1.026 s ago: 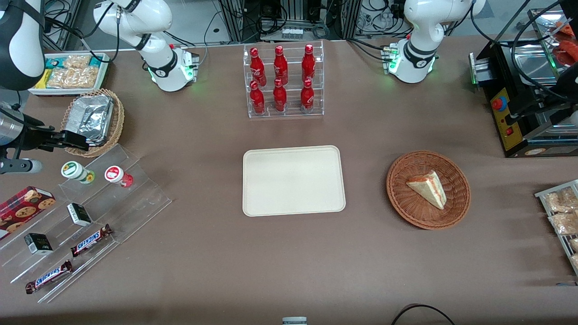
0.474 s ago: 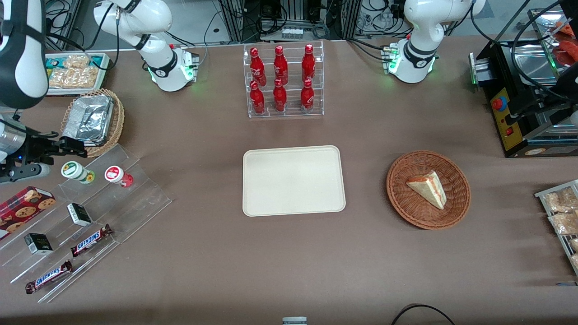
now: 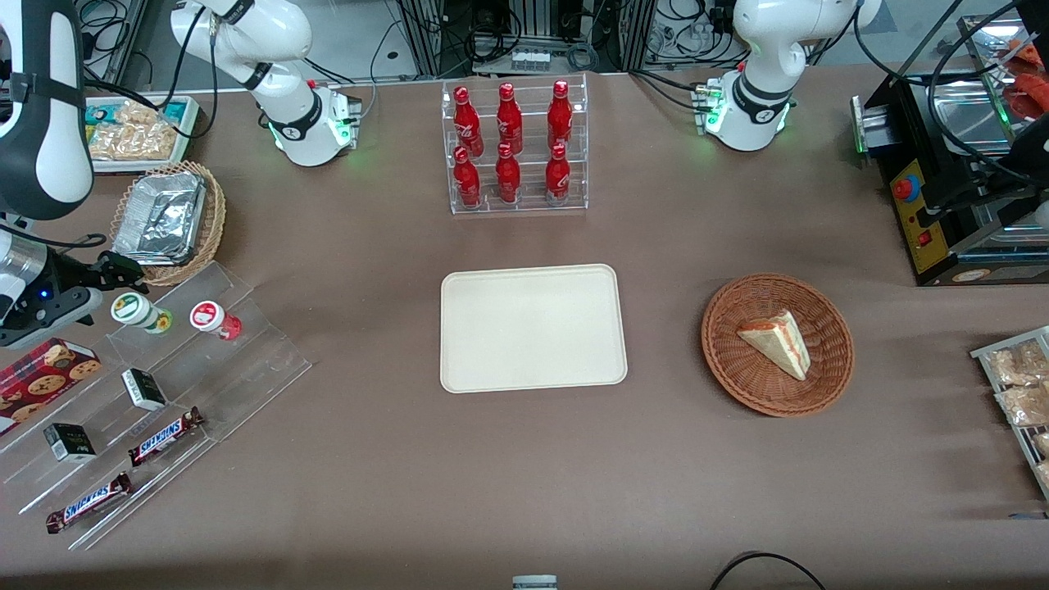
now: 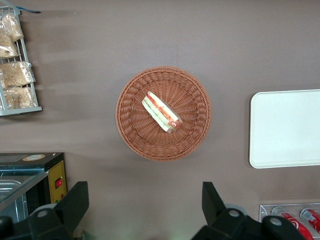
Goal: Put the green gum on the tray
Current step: 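Lower the right gripper onto the green-labelled gum jar on the rack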
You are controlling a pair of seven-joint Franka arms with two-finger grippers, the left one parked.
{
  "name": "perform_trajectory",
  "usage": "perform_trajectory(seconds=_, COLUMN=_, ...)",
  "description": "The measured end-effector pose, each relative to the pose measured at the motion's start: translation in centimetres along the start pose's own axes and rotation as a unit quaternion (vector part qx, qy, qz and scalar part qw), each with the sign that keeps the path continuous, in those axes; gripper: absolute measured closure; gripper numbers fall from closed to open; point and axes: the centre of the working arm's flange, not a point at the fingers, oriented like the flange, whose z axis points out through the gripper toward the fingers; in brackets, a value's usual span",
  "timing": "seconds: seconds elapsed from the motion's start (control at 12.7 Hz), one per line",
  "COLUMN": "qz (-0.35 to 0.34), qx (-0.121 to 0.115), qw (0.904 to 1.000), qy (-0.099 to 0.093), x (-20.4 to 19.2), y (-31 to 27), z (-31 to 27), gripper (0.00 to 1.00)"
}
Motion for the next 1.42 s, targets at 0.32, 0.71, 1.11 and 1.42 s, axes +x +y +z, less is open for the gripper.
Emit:
perform_trajectory(seconds=0.32, qz=-0.040, qx=-0.008, qw=0.9991, qy=0.012, x=-2.2, y=1.4, z=2.5, gripper=0.00)
perform_trajectory(seconds=0.71, qz=-0.051, qx=-0.016, qw=0.9983, qy=0.024, x=-2.8, y=1.1, z=5.4, gripper=0.00)
perform_trajectory(seconds=1.11, qz=-0.048, qx=-0.025, qw=0.9980, qy=0.030, x=-3.9, y=0.7, z=8.4, gripper=0.00)
perform_trajectory(seconds=1.42, qz=-0.060, qx=-0.024, qw=0.9975, qy=0.028, x=-4.7, y=0.9, z=9.1, gripper=0.26)
